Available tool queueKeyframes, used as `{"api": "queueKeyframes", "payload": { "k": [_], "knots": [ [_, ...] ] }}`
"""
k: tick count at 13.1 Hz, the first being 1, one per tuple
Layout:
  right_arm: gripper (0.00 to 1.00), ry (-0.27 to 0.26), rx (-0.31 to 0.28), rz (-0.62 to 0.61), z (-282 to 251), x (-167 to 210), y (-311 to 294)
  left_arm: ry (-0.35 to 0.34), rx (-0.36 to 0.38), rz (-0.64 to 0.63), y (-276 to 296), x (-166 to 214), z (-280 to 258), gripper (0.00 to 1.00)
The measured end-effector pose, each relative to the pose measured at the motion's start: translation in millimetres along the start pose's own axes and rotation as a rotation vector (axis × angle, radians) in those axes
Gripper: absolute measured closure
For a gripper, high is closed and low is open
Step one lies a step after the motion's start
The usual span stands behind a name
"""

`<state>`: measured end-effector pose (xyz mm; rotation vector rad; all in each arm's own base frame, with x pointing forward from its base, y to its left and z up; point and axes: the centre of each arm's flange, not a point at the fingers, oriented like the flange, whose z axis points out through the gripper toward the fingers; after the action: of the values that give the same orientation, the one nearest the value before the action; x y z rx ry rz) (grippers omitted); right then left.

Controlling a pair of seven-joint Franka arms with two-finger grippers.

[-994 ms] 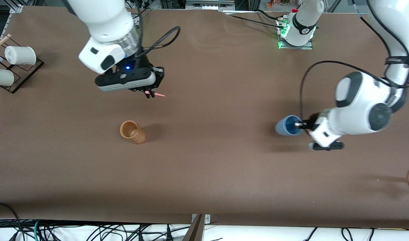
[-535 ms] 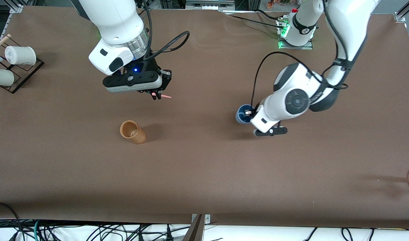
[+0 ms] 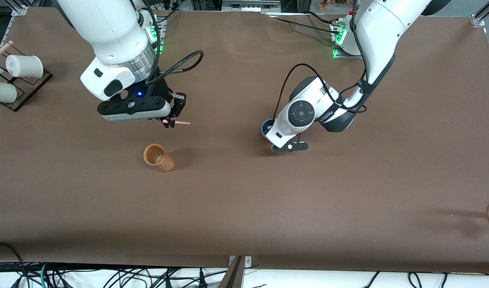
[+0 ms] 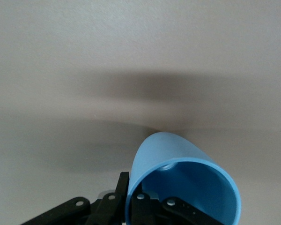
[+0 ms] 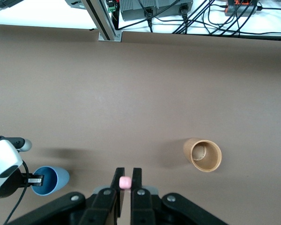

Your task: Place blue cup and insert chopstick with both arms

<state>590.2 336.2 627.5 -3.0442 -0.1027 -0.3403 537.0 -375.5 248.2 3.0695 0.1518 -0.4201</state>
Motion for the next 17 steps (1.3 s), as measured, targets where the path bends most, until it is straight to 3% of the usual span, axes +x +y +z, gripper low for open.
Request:
{"api": "queueKeyframes", "payload": {
  "k": [2, 7, 10, 11, 14, 17],
  "knots": [
    [0.91, -0.001, 0.002, -0.005, -0.3, -1.6, -3.2, 0.008, -0.005, -0.007, -2.6, 3.6, -0.5, 0.92],
    [0.91, -0.004, 0.003, -0.011, -0.3, -3.6, -6.4, 0.035, -0.008, -0.023, -9.8, 10.7, -29.9, 0.4],
    [0.91, -0.01, 0.011, -0.015, -1.0, -16.0, -30.1, 0.097, 0.004, -0.021, -28.4, 14.0, -121.9, 0.06],
    [0.91, -0.014, 0.014, -0.007, -0.9, -22.6, -41.9, 0.109, 0.013, -0.018, -38.3, 14.0, -157.8, 0.0],
    [0.91, -0.034, 0.021, 0.046, 6.6, -45.6, -82.8, 0.137, 0.016, -0.019, -80.4, 20.5, -234.6, 0.0],
    [0.91, -0.032, -0.015, 0.104, 38.7, -71.7, -134.3, 0.179, 0.011, 0.048, -148.9, 36.5, -281.4, 0.0]
  ]
}}
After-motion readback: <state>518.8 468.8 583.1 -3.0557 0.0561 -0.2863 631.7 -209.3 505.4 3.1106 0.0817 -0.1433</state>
